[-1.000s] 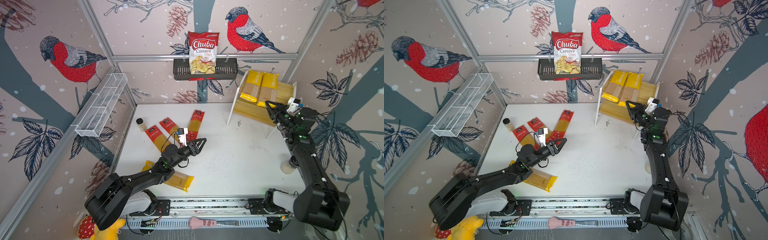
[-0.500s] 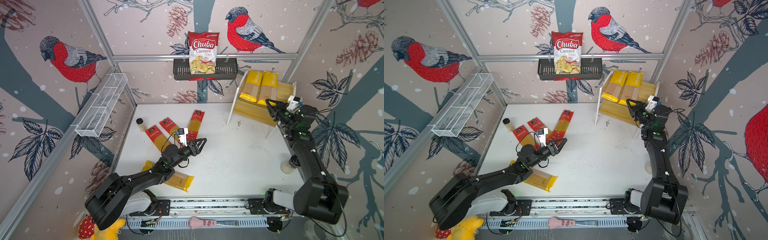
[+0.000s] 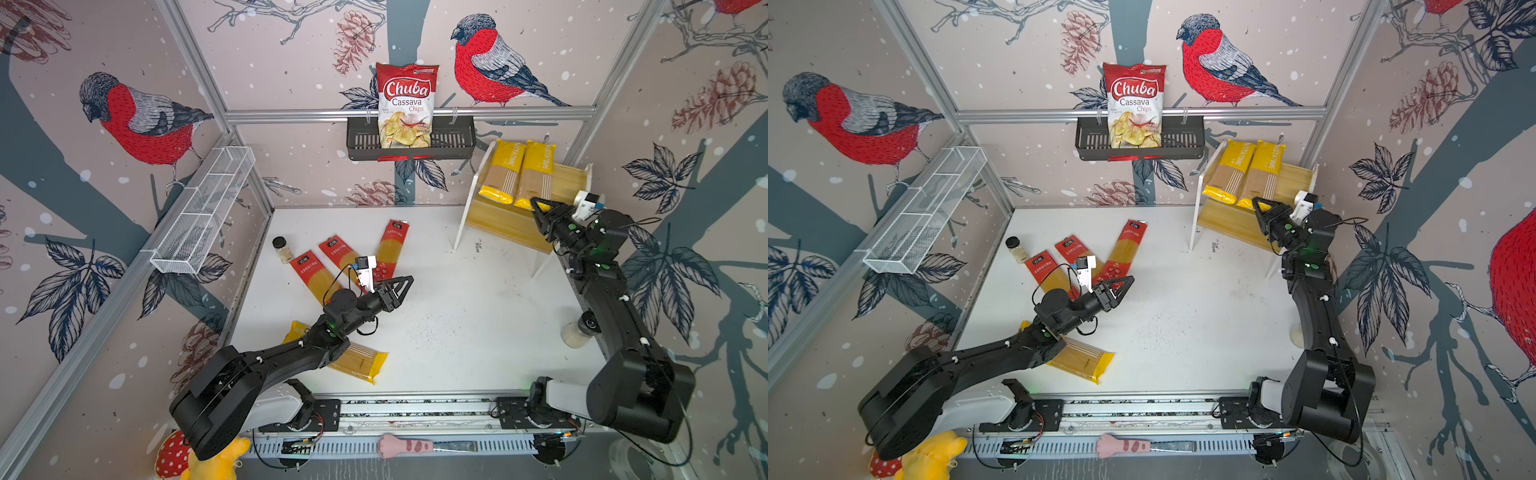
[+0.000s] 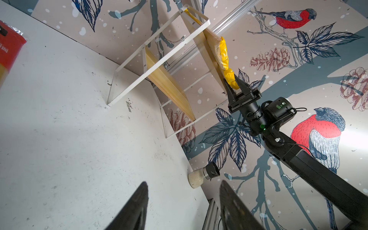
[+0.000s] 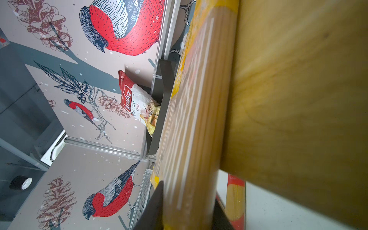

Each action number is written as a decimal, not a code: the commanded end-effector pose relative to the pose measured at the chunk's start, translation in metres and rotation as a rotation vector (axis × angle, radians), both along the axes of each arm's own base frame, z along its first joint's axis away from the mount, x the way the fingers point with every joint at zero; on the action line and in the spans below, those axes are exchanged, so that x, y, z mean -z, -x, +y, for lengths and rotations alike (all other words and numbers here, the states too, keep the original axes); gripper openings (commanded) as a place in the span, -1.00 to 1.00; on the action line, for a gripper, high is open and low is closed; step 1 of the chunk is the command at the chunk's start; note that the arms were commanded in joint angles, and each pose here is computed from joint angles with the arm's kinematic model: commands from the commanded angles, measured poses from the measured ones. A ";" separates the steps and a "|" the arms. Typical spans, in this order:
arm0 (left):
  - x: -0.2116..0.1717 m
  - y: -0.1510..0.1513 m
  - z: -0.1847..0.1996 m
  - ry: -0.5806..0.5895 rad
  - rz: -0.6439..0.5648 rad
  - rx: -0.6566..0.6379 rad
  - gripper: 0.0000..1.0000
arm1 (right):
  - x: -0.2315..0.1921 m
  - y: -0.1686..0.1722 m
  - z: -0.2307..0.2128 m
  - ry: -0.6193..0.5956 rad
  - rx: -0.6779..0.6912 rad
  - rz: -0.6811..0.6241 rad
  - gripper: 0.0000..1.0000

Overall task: Place and organize the pasta boxes and bags onto the shelf
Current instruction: 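Lay the pack on the shelf tier beside the first pack, open right gripper, then withdraw the right gripper from the shelf toward the yellow PASTATIME pack on the table, then close the right gripper on the yellow end of the PASTATIME pack, then drag the pack with the right gripper toward the left gripper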

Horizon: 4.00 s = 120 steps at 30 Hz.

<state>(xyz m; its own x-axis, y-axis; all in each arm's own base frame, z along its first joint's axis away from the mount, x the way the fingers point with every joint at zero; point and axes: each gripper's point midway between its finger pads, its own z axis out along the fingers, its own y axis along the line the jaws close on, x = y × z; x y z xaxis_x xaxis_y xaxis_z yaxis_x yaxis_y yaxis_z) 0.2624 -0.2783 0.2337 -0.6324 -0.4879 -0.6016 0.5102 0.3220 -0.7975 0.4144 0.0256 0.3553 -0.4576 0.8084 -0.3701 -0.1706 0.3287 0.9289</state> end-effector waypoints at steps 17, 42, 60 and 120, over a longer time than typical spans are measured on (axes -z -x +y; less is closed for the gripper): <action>-0.019 -0.009 0.014 -0.166 -0.120 -0.100 0.14 | 0.018 0.044 0.031 0.052 -0.006 0.024 0.47; 0.064 -0.013 0.126 -0.621 0.133 -0.414 0.13 | 0.199 0.154 0.280 0.553 -0.461 0.239 0.20; 0.057 -0.005 0.169 -0.645 0.181 -0.589 0.28 | 0.295 0.241 0.451 0.786 -1.111 0.218 0.14; -0.070 -0.026 0.136 -0.487 -0.109 -0.508 0.40 | 0.238 0.138 0.416 0.289 -0.884 0.224 -0.91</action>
